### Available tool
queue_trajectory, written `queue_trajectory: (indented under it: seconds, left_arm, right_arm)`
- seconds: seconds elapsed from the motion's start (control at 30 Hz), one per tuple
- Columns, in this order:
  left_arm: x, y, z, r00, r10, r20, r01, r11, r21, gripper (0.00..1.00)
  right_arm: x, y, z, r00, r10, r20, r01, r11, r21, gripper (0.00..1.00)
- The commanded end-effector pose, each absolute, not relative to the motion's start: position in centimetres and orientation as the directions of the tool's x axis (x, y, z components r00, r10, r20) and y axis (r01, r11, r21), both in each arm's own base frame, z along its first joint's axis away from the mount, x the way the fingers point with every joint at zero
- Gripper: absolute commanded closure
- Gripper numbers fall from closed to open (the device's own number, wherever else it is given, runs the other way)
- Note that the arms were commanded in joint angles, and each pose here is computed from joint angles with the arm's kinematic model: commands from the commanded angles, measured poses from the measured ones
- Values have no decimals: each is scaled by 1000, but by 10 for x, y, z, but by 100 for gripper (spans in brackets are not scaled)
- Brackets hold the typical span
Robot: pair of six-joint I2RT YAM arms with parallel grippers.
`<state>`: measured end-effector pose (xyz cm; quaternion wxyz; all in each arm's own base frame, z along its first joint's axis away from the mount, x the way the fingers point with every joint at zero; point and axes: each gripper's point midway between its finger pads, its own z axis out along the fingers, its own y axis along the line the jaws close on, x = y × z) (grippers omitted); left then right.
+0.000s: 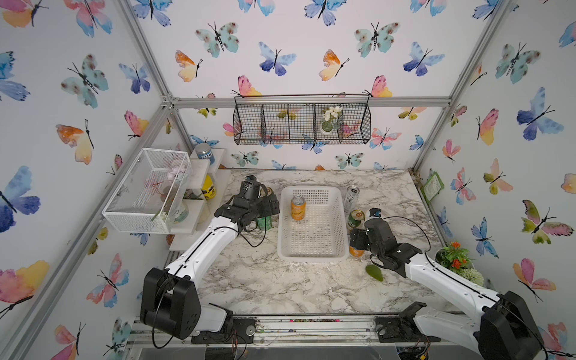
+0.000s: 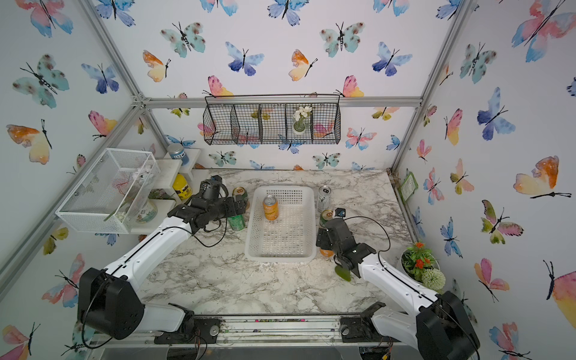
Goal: Take out the drinks from the basket
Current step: Place the drink at the center of the board, then pick up the drink from the basket.
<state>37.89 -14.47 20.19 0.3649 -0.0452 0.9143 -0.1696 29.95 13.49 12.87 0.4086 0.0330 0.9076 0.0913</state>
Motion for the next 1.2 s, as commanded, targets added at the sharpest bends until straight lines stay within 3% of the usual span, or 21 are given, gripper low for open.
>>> queue_trajectory:
  seconds: [0.0, 0.43, 0.73, 1.17]
  left_arm:
    - [380, -156, 207, -735, -180, -654, 97, 926, -364, 1]
    - [384, -201, 206, -759, -84, -646, 184, 924, -336, 1]
    - [414, -251, 185, -763, 59, -644, 225, 958, -179, 1]
    - [448, -255, 134, -797, 89, -598, 170, 982, -81, 4]
  right_arm:
    - [305, 126, 158, -602, 168, -781, 26, 981, 191, 16]
    - [341, 151, 217, -478, 150, -866, -64, 977, 204, 15]
    - [346, 160, 217, -486, 154, -861, -91, 970, 225, 15]
    - [339, 151, 227, -461, 157, -873, -80, 973, 217, 14]
